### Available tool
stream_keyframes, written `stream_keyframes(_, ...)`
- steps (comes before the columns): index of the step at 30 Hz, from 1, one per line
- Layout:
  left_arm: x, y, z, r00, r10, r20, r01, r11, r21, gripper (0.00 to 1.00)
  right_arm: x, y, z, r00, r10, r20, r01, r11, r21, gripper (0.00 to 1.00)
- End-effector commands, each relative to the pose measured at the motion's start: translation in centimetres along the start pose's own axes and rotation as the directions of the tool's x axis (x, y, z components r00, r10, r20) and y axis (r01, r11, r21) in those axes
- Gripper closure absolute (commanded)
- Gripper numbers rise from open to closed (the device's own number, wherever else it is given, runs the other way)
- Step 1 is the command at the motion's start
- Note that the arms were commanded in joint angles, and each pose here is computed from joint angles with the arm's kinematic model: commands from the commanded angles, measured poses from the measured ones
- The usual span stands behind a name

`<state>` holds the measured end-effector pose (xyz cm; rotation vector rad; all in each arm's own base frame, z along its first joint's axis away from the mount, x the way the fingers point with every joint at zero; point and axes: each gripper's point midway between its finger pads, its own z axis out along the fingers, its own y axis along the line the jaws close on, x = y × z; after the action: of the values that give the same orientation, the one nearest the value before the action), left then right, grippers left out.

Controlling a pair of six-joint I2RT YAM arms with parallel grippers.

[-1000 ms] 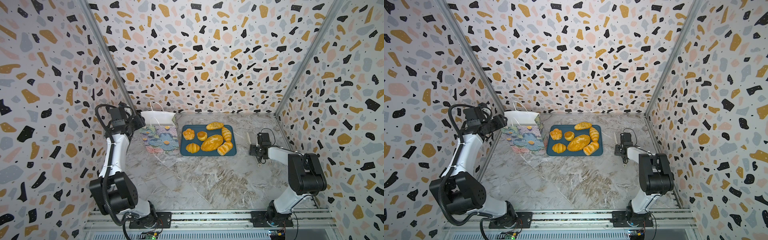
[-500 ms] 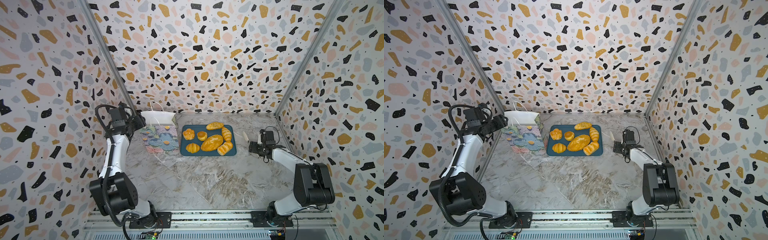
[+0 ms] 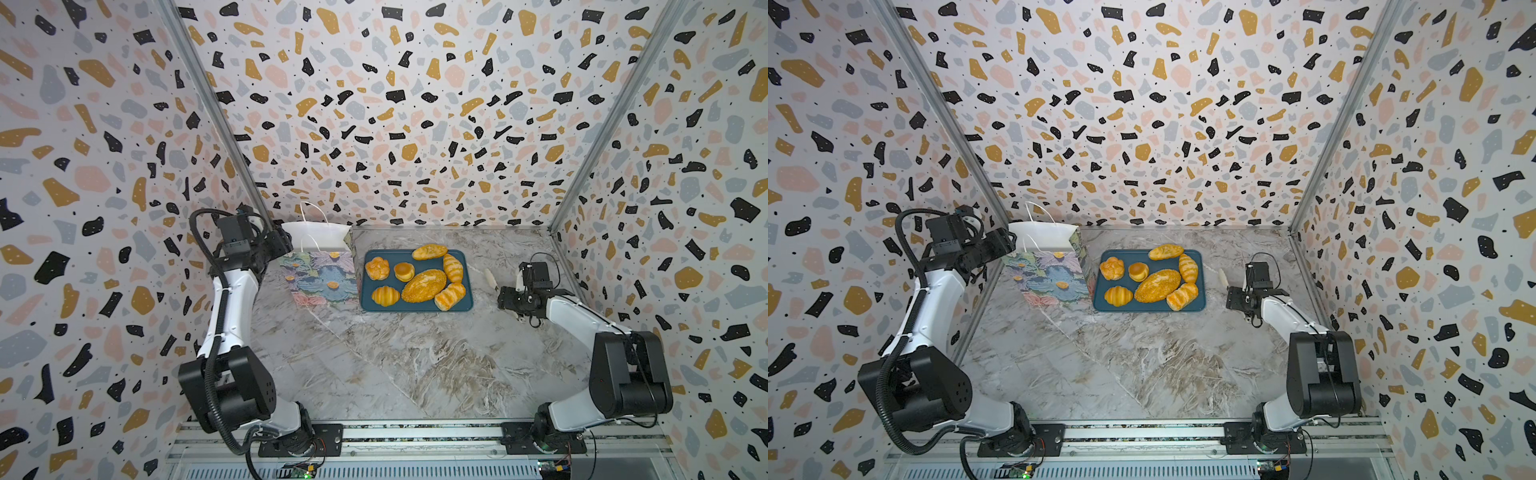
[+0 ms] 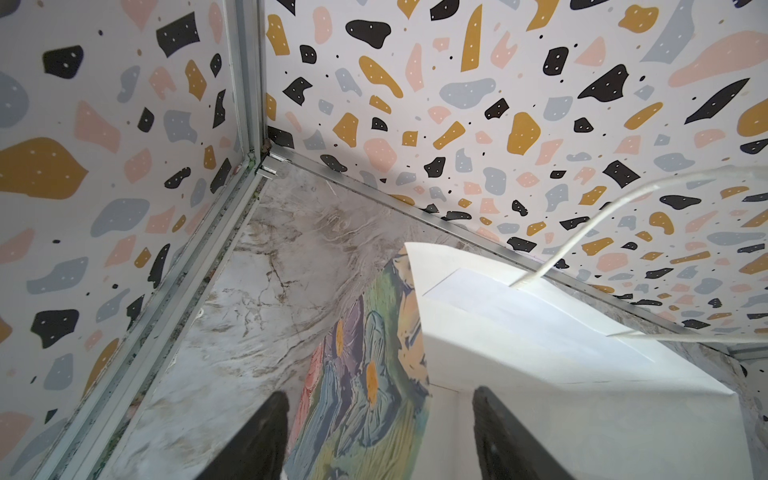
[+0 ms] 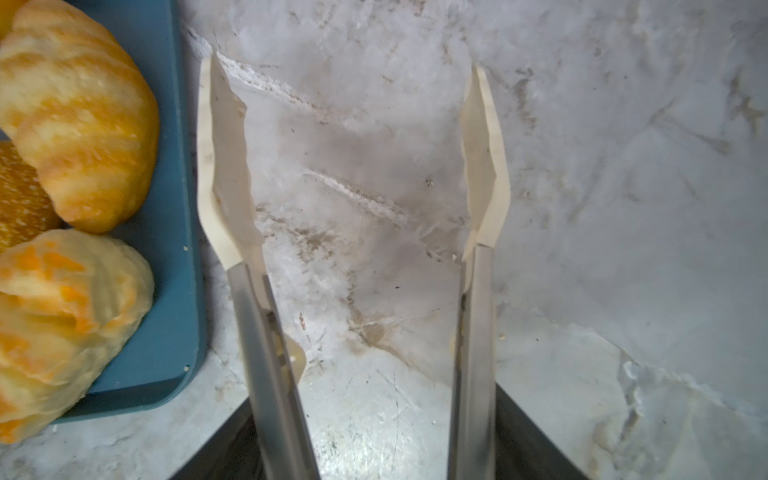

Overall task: Place the fake bread into the paper bag
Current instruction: 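Lift the tongs with the right gripper and move them toward the braided bread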

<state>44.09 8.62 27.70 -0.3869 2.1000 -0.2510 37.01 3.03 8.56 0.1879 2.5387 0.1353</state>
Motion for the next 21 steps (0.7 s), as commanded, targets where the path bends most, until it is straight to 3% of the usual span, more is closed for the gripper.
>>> stream_keyframes(1,-2.2,-0.8,-1.8,0.998,0.022,0.066,-0.023,1.0,0.014,0.26,-2.4,1.6,-2.9,0.997,-0.022,0.069,0.024,0.999,-0.028,0.26)
stream_keyframes(11,-3.2,-1.1,-1.3,0.999,0.034,0.035,-0.035,0.999,0.02,0.19,-2.7,5.2,-6.1,0.988,-0.134,0.083,0.137,0.99,-0.039,0.28)
stream_keyframes(21,-2.5,-0.7,0.9,0.998,0.034,-0.051,-0.032,0.999,0.025,0.21,-3.5,6.9,-8.5,0.979,-0.168,0.117,0.177,0.982,-0.069,0.28)
